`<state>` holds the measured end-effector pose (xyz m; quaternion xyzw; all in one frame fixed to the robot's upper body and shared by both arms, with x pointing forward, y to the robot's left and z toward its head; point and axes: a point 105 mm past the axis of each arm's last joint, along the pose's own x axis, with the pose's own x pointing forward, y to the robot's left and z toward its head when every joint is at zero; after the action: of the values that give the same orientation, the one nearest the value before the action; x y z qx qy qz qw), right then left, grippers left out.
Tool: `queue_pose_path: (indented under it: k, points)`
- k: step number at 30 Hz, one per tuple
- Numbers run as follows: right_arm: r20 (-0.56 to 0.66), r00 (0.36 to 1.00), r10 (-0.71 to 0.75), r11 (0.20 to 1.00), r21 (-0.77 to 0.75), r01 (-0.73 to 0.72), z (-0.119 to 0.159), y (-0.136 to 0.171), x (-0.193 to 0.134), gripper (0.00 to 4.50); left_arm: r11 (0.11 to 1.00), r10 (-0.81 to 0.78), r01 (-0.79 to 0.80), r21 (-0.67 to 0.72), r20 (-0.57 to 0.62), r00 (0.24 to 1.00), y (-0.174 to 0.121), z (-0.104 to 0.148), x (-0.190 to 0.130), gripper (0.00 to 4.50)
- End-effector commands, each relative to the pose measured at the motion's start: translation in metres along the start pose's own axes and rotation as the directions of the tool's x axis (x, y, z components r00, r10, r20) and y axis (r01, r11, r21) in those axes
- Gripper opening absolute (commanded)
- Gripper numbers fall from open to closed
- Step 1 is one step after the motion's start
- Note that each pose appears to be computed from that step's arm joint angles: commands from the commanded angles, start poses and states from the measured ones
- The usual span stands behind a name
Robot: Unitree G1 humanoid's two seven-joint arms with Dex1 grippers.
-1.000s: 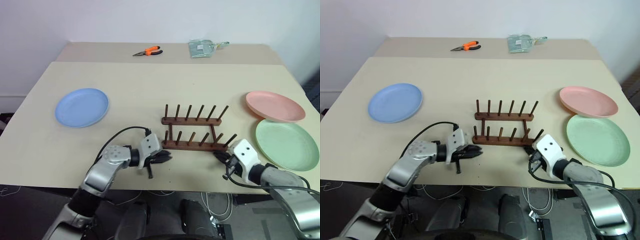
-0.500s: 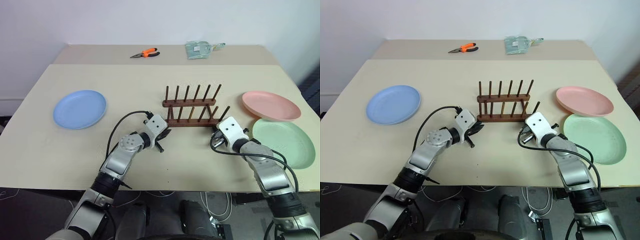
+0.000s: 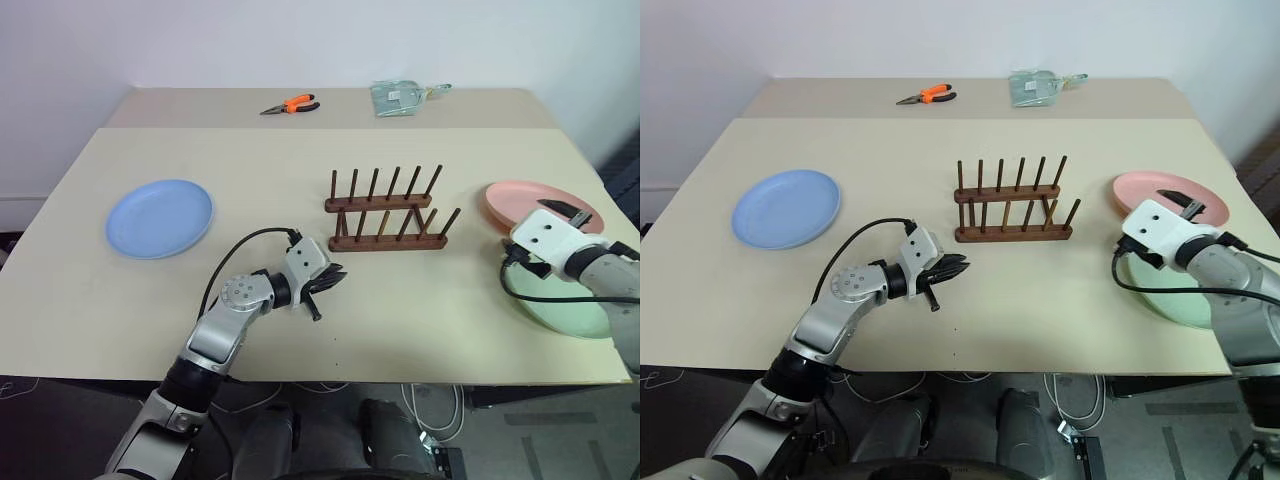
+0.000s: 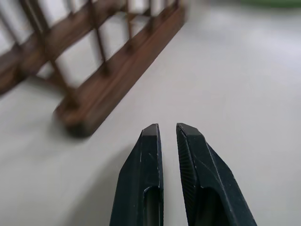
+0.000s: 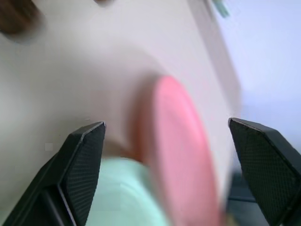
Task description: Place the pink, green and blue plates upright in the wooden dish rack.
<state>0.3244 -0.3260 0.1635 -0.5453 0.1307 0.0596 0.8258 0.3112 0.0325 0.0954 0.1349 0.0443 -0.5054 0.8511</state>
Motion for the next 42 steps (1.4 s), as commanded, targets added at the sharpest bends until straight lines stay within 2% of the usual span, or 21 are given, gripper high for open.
queue_pose_path:
  k: [1, 4, 7, 14, 17, 19, 22, 23, 24, 26, 27, 29, 30, 34, 42]
  points:
    - [-0.052, 0.998, -0.019, 0.995, -0.098, 0.014, -0.014, -0.01, 0.007, 4.36, 0.999, -0.034, 0.034, 0.002, 0.065, 0.997, -0.007, 0.018, 0.003, 0.51]
    - [-0.109, 0.994, -0.011, 0.987, -0.163, -0.007, -0.032, -0.007, 0.017, 4.36, 0.999, -0.049, 0.051, -0.019, 0.102, 0.994, -0.01, 0.026, 0.003, 0.51]
    - [-0.125, 0.992, -0.014, 0.982, -0.19, -0.01, -0.04, -0.007, 0.023, 3.55, 0.998, -0.053, 0.056, -0.019, 0.114, 0.992, -0.012, 0.03, 0.001, 0.51]
    - [-0.071, 0.997, -0.036, 0.972, -0.232, 0.019, -0.027, -0.014, 0.021, 0.02, 0.999, -0.037, 0.039, -0.02, 0.091, 0.995, -0.011, 0.024, -0.008, 0.51]
    - [-0.024, 0.996, -0.082, 0.966, -0.249, 0.074, -0.015, -0.026, 0.014, 0.02, 0.999, -0.035, 0.037, -0.021, 0.088, 0.995, -0.01, 0.023, -0.01, 0.51]
    - [0.048, 0.99, -0.131, 0.968, -0.21, 0.138, 0.004, -0.04, 0.006, 0.02, 0.999, -0.026, 0.028, -0.024, 0.087, 0.996, -0.008, 0.022, -0.012, 0.51]
    - [0.277, 0.939, -0.204, 0.978, 0.105, 0.181, 0.058, -0.059, -0.008, 0.02, 1.0, -0.007, 0.01, -0.029, 0.088, 0.996, -0.002, 0.022, -0.015, 0.51]
    - [0.408, 0.873, -0.266, 0.913, 0.398, 0.092, 0.09, -0.07, -0.019, 0.02, 1.0, -0.002, 0.004, -0.031, 0.088, 0.996, 0.0, 0.022, -0.017, 0.51]
    - [0.498, 0.816, -0.293, 0.837, 0.547, -0.034, 0.111, -0.074, -0.029, 0.02, 1.0, 0.001, 0.001, -0.032, 0.089, 0.996, 0.002, 0.022, -0.018, 0.51]
    - [0.587, 0.753, -0.297, 0.732, 0.646, -0.215, 0.133, -0.075, -0.042, 0.02, 0.999, 0.004, -0.001, -0.032, 0.09, 0.996, 0.003, 0.022, -0.018, 0.51]
    - [0.67, 0.698, -0.253, 0.71, 0.619, -0.337, 0.147, -0.069, -0.053, 0.02, 1.0, 0.006, -0.004, -0.03, 0.089, 0.996, 0.005, 0.022, -0.019, 0.51]
    - [0.773, 0.596, -0.217, 0.597, 0.588, -0.545, 0.167, -0.062, -0.068, 0.02, 1.0, 0.01, -0.008, -0.028, 0.089, 0.996, 0.007, 0.022, -0.02, 0.51]
    - [0.794, 0.571, -0.209, 0.564, 0.575, -0.593, 0.171, -0.06, -0.072, 0.02, 1.0, 0.01, -0.008, -0.027, 0.089, 0.996, 0.007, 0.023, -0.02, 0.51]
    - [0.799, 0.582, -0.151, 0.484, 0.573, -0.661, 0.169, -0.051, -0.063, 0.02, 1.0, 0.003, -0.001, -0.023, 0.09, 0.996, 0.005, 0.023, -0.021, 0.51]
    - [0.757, 0.646, -0.098, 0.458, 0.61, -0.646, 0.151, -0.041, -0.043, 0.02, 1.0, 0.004, -0.002, -0.027, 0.097, 0.995, 0.001, 0.024, -0.023, 0.51]
